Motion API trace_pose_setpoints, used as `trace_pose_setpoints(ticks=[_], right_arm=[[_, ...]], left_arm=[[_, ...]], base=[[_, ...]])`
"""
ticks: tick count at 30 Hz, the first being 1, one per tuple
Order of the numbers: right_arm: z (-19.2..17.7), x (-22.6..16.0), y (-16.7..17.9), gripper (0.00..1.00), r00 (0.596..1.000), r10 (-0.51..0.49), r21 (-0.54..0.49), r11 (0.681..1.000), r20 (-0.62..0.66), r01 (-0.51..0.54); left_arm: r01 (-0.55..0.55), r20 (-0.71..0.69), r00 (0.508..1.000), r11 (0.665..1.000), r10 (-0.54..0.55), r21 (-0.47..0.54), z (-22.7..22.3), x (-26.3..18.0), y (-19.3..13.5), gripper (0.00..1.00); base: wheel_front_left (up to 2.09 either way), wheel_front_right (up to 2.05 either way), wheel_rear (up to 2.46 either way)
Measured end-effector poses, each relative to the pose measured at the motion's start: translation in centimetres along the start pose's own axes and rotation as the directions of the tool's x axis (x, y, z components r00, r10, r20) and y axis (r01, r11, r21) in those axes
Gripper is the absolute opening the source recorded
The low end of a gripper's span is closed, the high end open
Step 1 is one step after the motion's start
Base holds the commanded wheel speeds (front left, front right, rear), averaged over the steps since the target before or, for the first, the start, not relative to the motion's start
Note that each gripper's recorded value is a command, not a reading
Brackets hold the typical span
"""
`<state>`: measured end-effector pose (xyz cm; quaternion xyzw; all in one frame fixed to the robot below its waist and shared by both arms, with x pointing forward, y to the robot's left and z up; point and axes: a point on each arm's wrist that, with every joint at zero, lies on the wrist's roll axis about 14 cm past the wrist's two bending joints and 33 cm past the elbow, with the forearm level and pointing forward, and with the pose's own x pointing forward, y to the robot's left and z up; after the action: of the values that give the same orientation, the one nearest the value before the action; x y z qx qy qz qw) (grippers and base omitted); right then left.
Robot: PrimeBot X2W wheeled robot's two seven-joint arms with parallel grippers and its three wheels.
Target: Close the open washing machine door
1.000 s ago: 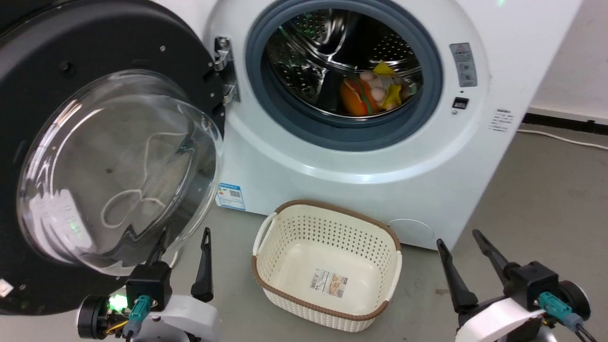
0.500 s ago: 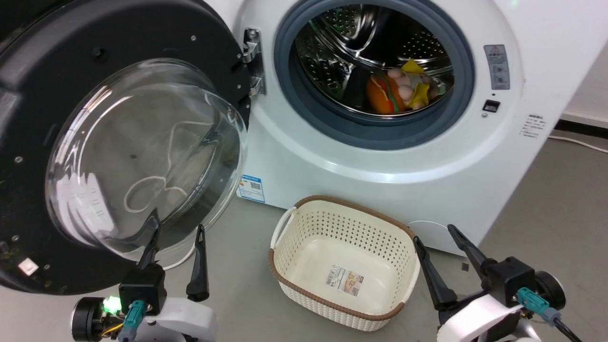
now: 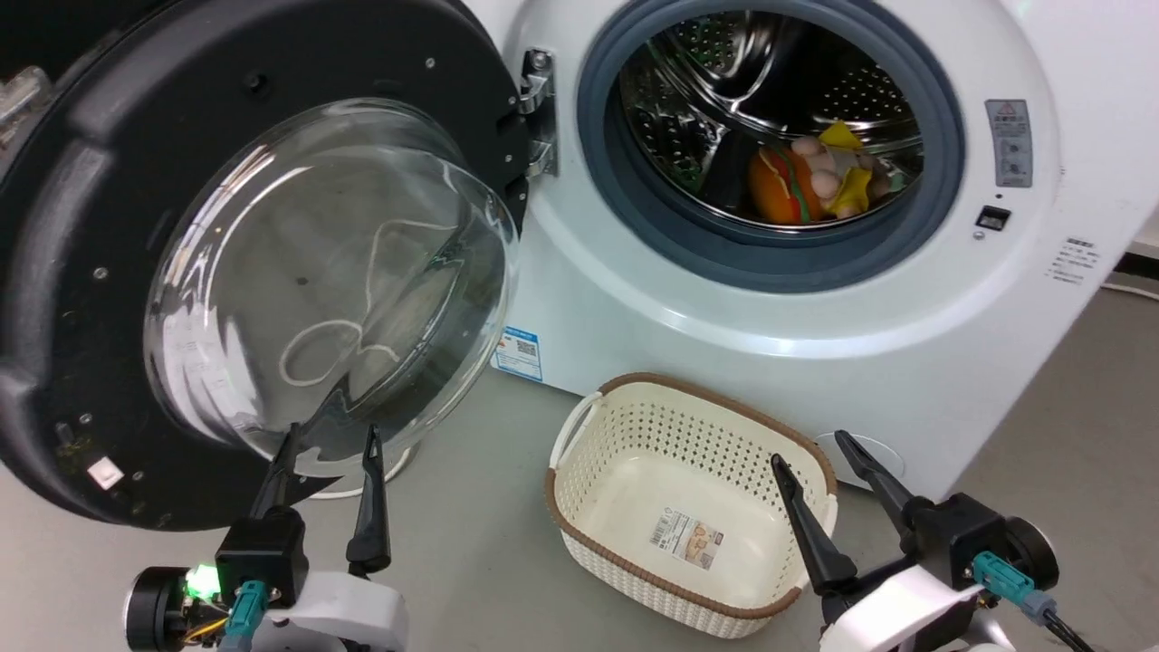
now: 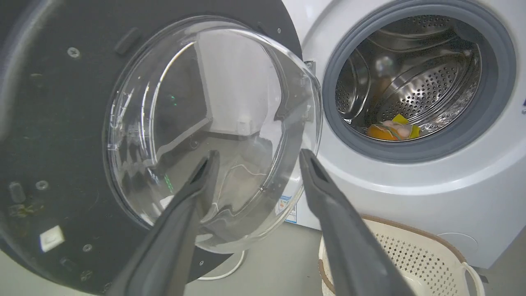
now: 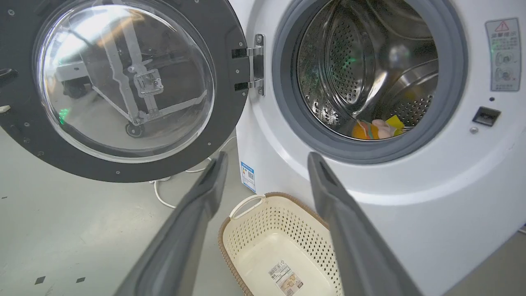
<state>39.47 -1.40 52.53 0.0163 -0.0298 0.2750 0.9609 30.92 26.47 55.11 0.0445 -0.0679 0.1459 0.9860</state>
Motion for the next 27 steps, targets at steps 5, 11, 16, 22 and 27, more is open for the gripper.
trace_pose_setpoints(ticks=[5,11,16,22,27], right_arm=[[-0.1,0.4,0.7,1.0,1.0,0.022,0.004,1.0,0.004,-0.022],[-0.1,0.8,1.6,1.0,0.999,0.05,0.014,0.999,0.015,-0.05],[-0.2,1.2,2.0,1.0,0.998,0.064,0.028,0.998,0.019,-0.064],[-1.0,1.4,1.7,1.0,0.998,0.055,0.05,0.997,0.007,-0.055],[-2.0,1.8,1.5,1.0,0.998,0.061,0.058,0.996,-0.008,-0.06]], left_arm=[[-0.025,0.011,1.0,1.0,0.025,0.005,0.2,-0.3,0.8,1.0],[-0.046,0.022,0.999,0.999,0.046,-0.001,0.4,-0.8,1.5,0.78],[-0.045,0.027,0.999,0.999,0.045,-0.018,0.4,-1.2,1.9,0.0],[-0.08,0.094,0.992,0.995,0.085,-0.056,2.5,-1.0,3.8,0.0],[-0.108,0.199,0.973,0.992,0.12,-0.07,5.7,0.6,6.2,0.0]], base=[[0.0,0.0,0.0],[0.0,0.0,0.0],[0.0,0.0,0.0],[0.0,0.0,0.0],[0.0,0.0,0.0]])
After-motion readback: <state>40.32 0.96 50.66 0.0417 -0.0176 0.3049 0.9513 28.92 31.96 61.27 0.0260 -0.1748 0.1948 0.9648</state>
